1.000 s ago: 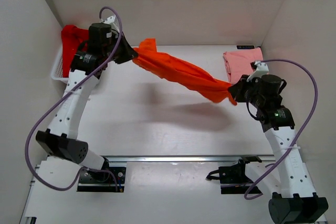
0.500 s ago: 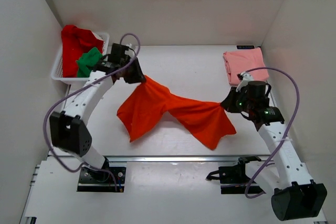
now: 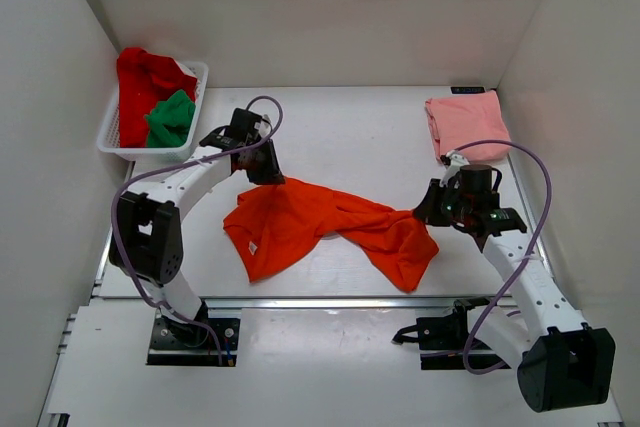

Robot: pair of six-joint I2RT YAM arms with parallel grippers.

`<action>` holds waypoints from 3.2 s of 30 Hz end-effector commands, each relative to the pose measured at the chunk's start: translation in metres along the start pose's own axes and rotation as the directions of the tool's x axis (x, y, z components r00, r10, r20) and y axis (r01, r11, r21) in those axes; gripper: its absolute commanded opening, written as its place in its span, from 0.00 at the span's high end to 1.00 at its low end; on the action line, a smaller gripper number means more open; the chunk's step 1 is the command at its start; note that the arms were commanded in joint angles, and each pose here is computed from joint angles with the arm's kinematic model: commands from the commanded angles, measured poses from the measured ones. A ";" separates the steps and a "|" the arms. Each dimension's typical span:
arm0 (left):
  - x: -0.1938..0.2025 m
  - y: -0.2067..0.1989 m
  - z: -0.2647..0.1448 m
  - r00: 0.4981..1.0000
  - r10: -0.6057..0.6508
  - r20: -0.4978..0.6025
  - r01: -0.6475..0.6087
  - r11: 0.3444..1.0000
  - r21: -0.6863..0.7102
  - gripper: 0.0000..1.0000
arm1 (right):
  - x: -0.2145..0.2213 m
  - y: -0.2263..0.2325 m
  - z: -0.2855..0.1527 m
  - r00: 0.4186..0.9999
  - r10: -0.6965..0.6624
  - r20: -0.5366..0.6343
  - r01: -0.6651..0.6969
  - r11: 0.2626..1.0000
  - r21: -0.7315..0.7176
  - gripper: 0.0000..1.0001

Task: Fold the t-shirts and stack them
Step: Flatten out the tshirt

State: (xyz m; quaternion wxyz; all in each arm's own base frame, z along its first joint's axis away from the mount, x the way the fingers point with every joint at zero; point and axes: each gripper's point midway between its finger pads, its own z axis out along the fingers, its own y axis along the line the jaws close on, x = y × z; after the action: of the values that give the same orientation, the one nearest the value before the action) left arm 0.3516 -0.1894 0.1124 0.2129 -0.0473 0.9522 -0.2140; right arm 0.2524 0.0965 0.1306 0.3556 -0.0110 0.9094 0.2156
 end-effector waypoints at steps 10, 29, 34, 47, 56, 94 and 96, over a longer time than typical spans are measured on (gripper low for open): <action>-0.026 0.021 0.040 0.999 0.042 0.034 -0.038 0.994 -0.105 0.57 | -0.011 -0.002 0.008 0.999 0.008 0.040 -0.007 1.000 -0.025 1.00; -0.025 -0.017 0.003 0.998 0.036 0.050 -0.037 0.999 0.005 0.79 | -0.008 0.002 0.009 1.000 0.002 0.032 -0.001 1.000 -0.027 1.00; -0.035 -0.032 -0.034 0.993 0.051 0.108 -0.055 0.998 0.042 1.00 | -0.016 0.002 0.001 0.998 -0.007 0.055 0.007 1.000 -0.009 1.00; -0.137 -0.108 -0.379 0.524 -0.142 0.840 -0.224 0.928 0.297 1.00 | -0.175 0.084 -0.156 0.782 -0.253 0.570 0.322 0.946 -0.022 1.00; -0.112 -0.135 -0.482 0.395 -0.184 0.900 -0.340 0.881 0.330 1.00 | -0.190 0.115 -0.220 0.695 -0.335 0.636 0.425 0.905 0.012 1.00; -0.105 -0.083 -0.273 0.728 -0.085 0.680 -0.184 0.931 0.314 1.00 | 0.002 0.045 0.095 0.998 -0.046 -0.047 0.039 0.988 -0.148 0.49; -0.103 -0.082 -0.269 0.734 -0.084 0.674 -0.180 0.933 0.312 1.00 | 0.002 0.047 0.101 0.996 -0.065 -0.055 0.056 0.987 -0.150 0.51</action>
State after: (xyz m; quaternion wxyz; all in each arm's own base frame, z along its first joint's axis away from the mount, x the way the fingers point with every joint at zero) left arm 0.3355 -0.1383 0.3976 0.5417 -0.0696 0.7677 -0.3351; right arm 0.2803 0.1698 0.0655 0.2840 -0.0636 0.9193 0.2650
